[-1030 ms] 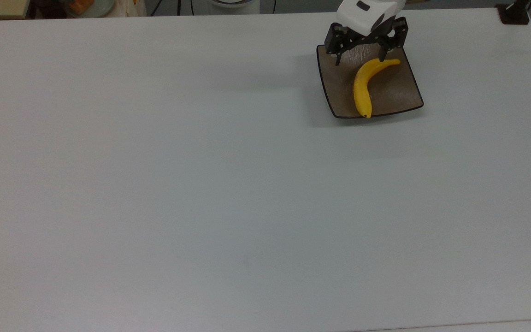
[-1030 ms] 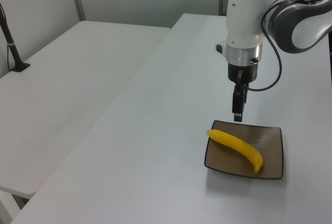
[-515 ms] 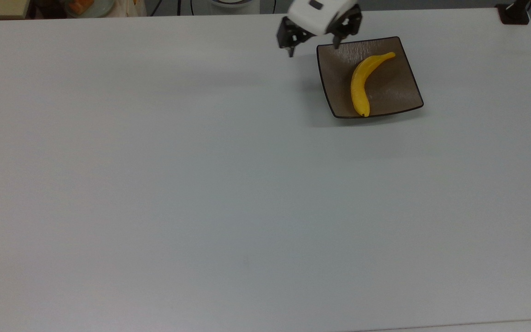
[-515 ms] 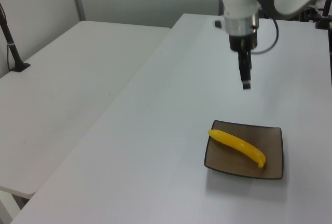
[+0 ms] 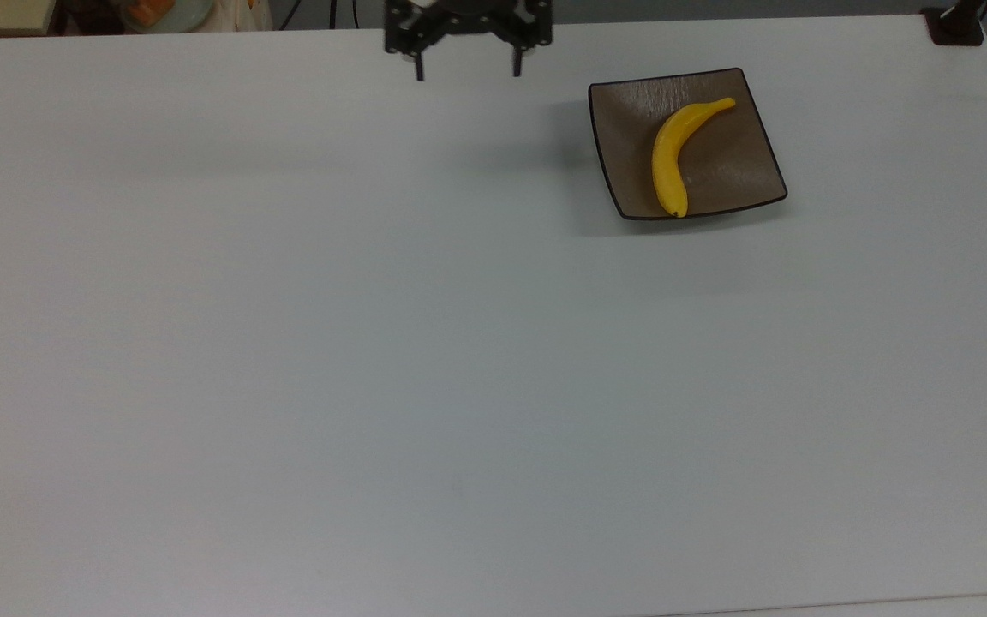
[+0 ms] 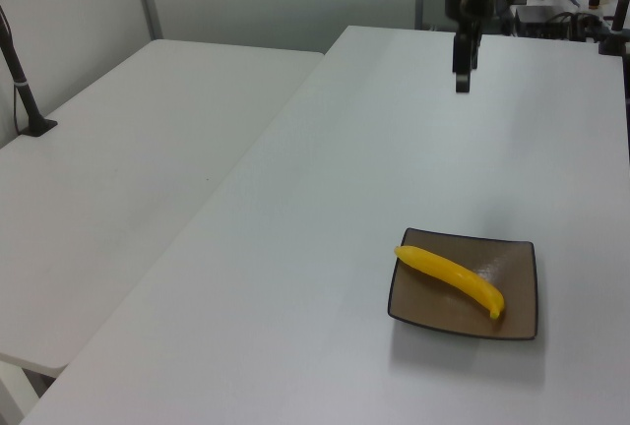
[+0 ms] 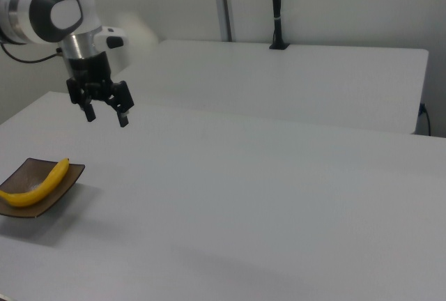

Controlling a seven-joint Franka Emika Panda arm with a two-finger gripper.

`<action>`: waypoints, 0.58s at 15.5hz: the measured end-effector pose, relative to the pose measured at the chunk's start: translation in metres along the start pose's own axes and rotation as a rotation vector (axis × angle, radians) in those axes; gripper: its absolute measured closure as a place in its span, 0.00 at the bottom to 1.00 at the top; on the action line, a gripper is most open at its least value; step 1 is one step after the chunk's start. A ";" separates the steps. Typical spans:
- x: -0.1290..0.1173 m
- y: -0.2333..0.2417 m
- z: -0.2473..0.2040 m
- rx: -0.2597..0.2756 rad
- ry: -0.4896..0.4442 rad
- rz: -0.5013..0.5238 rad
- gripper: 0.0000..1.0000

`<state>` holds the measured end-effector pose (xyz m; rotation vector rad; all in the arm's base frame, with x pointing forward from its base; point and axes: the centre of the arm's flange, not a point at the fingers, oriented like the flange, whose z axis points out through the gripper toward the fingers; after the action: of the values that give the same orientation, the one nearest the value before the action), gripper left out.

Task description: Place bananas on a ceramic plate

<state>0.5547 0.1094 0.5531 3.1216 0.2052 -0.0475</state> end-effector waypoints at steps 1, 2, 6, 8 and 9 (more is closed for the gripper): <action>0.000 0.014 -0.005 0.001 0.009 0.023 0.00; 0.000 0.025 -0.007 0.002 0.014 0.042 0.00; 0.000 0.051 -0.007 0.003 0.014 0.088 0.00; 0.000 0.053 -0.007 0.003 0.014 0.091 0.00; 0.000 0.054 -0.007 0.003 0.014 0.094 0.00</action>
<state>0.5624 0.0556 0.5606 3.1304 0.0580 -0.0256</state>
